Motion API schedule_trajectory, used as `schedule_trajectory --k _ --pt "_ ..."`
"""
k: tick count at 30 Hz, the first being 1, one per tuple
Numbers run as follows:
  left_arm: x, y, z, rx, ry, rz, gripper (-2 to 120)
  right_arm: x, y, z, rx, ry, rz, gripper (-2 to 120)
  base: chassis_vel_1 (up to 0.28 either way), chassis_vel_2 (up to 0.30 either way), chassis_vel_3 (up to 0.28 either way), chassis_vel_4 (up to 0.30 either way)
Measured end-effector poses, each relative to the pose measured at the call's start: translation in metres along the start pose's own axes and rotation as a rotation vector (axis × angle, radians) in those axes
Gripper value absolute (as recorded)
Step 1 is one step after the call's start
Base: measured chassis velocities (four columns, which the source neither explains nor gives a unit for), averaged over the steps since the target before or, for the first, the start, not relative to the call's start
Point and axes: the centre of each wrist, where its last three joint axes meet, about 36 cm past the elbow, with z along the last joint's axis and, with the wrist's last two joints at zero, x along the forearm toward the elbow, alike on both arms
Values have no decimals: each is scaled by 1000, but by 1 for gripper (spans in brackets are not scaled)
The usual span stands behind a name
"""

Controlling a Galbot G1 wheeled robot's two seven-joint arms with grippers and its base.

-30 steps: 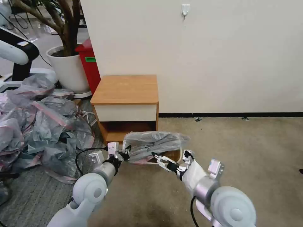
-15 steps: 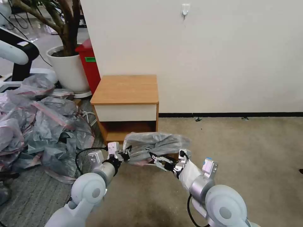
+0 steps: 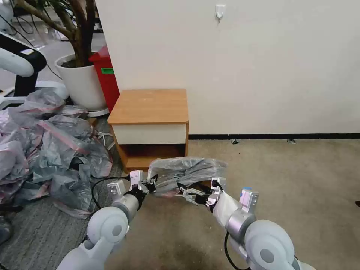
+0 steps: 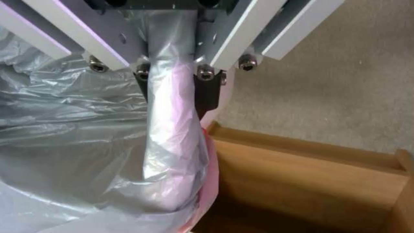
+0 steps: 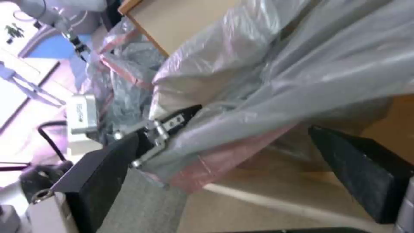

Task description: Pick up the garbage bag from the table and place it over the trash can.

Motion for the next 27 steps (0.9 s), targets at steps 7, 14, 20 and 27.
schedule_trajectory --k 7,14,20,27 --pt "3 -4 0 -3 0 7 3 -12 -6 10 40 12 8 100 0 0 0 0" --pt "7 -4 0 2 3 11 3 -14 -12 8 82 -4 -7 98 0 0 0 0" --pt "6 -4 1 4 4 10 3 -13 -12 10 86 -19 -14 88 0 0 0 0" --pt "4 -4 2 6 8 8 3 -12 -11 15 83 -34 -19 68 0 0 0 0"
